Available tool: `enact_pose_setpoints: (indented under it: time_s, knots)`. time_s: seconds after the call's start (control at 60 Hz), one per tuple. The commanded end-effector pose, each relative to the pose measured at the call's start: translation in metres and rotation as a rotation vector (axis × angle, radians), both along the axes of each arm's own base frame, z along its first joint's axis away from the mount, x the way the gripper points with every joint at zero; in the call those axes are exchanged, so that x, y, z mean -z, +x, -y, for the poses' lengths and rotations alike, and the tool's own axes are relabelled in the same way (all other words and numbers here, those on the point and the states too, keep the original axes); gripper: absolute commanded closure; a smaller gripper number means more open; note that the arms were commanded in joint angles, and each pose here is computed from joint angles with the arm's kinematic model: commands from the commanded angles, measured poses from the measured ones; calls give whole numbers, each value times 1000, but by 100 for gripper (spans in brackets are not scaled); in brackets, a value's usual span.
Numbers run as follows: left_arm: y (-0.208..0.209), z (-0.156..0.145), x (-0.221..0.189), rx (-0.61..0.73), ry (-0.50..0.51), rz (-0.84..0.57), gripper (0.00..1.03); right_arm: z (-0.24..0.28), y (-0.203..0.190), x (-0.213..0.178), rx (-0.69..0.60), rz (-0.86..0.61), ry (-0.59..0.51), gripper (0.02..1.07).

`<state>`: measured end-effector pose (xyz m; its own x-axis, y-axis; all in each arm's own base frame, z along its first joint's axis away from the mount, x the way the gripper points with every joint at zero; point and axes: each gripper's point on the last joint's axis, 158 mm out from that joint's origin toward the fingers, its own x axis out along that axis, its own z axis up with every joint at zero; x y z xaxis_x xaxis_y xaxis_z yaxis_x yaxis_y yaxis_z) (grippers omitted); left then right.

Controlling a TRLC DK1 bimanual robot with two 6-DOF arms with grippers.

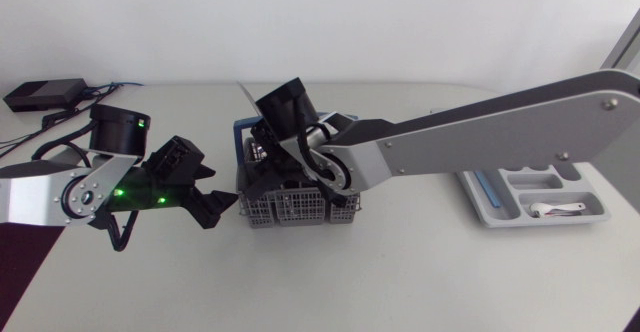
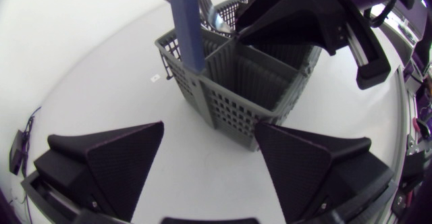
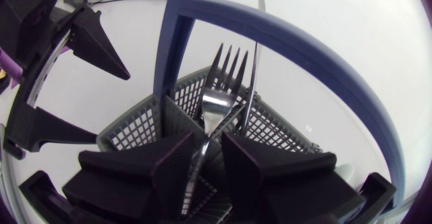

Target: Unload the cutlery basket into the drawer organizer.

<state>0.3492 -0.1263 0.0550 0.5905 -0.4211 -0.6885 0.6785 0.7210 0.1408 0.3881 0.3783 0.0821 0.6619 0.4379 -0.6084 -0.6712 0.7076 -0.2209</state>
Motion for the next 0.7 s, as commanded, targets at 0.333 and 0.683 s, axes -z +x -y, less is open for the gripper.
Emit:
enact_pose_setpoints:
  time_s: [0.333, 0.683]
  knots:
    - [-9, 4, 17, 32, 5, -33, 10, 0, 4, -5, 32, -8, 28, 58]
    - [-12, 3, 22, 33, 8, -43, 10, -4, 3, -4, 19, -49, 51, 93]
